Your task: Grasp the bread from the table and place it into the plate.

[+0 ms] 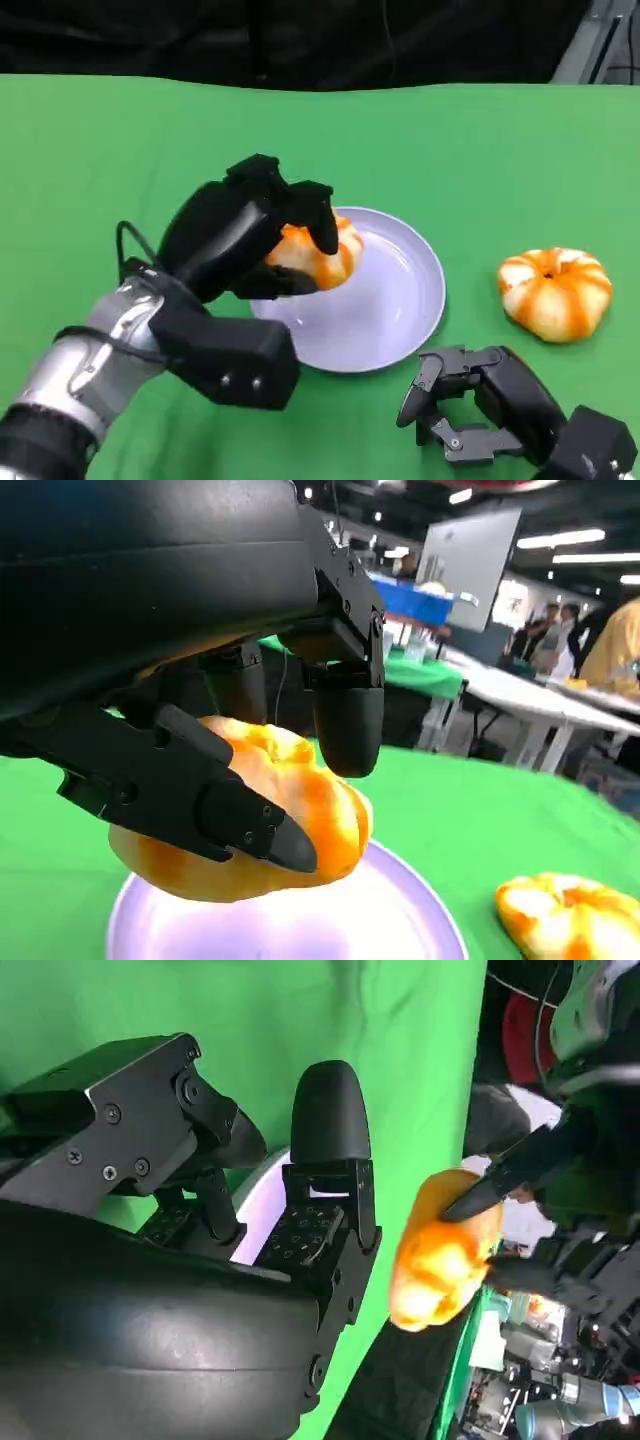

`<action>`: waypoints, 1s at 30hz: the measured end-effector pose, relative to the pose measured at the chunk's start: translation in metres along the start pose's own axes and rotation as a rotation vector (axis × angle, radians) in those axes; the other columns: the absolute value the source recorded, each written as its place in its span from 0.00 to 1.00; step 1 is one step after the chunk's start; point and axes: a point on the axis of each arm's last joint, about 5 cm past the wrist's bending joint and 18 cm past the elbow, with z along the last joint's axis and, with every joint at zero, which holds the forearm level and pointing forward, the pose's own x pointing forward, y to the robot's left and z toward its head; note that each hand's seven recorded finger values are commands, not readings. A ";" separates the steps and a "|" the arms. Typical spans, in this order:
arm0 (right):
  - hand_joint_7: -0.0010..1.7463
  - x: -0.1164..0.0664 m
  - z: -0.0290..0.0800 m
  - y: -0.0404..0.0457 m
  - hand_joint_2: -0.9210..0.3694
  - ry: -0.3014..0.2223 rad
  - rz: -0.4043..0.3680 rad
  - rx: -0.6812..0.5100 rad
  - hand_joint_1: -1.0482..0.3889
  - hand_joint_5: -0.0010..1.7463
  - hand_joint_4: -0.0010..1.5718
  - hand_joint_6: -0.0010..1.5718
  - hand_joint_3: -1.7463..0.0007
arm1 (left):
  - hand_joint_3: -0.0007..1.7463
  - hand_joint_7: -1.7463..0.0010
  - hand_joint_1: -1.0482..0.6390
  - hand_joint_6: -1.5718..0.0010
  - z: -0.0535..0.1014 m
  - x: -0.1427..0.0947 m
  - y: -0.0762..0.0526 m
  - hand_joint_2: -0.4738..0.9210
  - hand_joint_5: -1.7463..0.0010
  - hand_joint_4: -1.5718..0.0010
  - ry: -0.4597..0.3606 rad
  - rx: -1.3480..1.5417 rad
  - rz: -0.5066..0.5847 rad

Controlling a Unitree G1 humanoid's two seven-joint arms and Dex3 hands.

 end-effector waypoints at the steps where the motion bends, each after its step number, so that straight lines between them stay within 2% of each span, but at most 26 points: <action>1: 0.62 0.000 0.000 0.0000 0.28 0.000 0.000 0.000 0.84 0.78 0.64 0.64 0.36 | 0.00 0.18 0.54 0.67 -0.001 0.002 -0.002 0.96 0.02 0.71 0.003 -0.006 -0.009; 4: 0.62 0.001 0.000 0.0005 0.29 0.004 0.002 0.003 0.83 0.79 0.65 0.64 0.35 | 0.00 0.16 0.54 0.68 -0.002 0.009 -0.007 0.96 0.02 0.71 0.005 -0.023 -0.031; 7: 0.62 0.001 0.000 0.0007 0.29 0.006 0.003 0.003 0.83 0.79 0.64 0.64 0.35 | 0.00 0.20 0.53 0.66 -0.003 0.013 -0.011 0.96 0.03 0.71 0.009 -0.035 -0.053; 13: 0.61 0.001 0.000 0.0012 0.30 0.009 0.009 0.007 0.82 0.79 0.63 0.64 0.35 | 0.00 0.20 0.54 0.66 -0.004 0.020 -0.017 0.97 0.02 0.72 0.025 -0.058 -0.088; 16: 0.60 0.002 0.000 0.0014 0.30 0.007 0.013 0.009 0.82 0.78 0.63 0.65 0.35 | 0.00 0.23 0.54 0.64 -0.003 0.024 -0.020 0.96 0.05 0.71 0.028 -0.065 -0.112; 19: 0.59 0.002 0.000 0.0018 0.31 0.006 0.017 0.009 0.81 0.78 0.64 0.65 0.34 | 0.00 0.16 0.55 0.68 -0.001 0.025 -0.026 0.97 0.01 0.73 0.026 -0.078 -0.130; 30: 0.59 0.003 0.001 0.0045 0.32 -0.002 0.017 -0.026 0.78 0.78 0.65 0.65 0.35 | 0.00 0.15 0.56 0.68 0.008 0.030 -0.033 0.96 0.03 0.72 0.002 -0.149 -0.149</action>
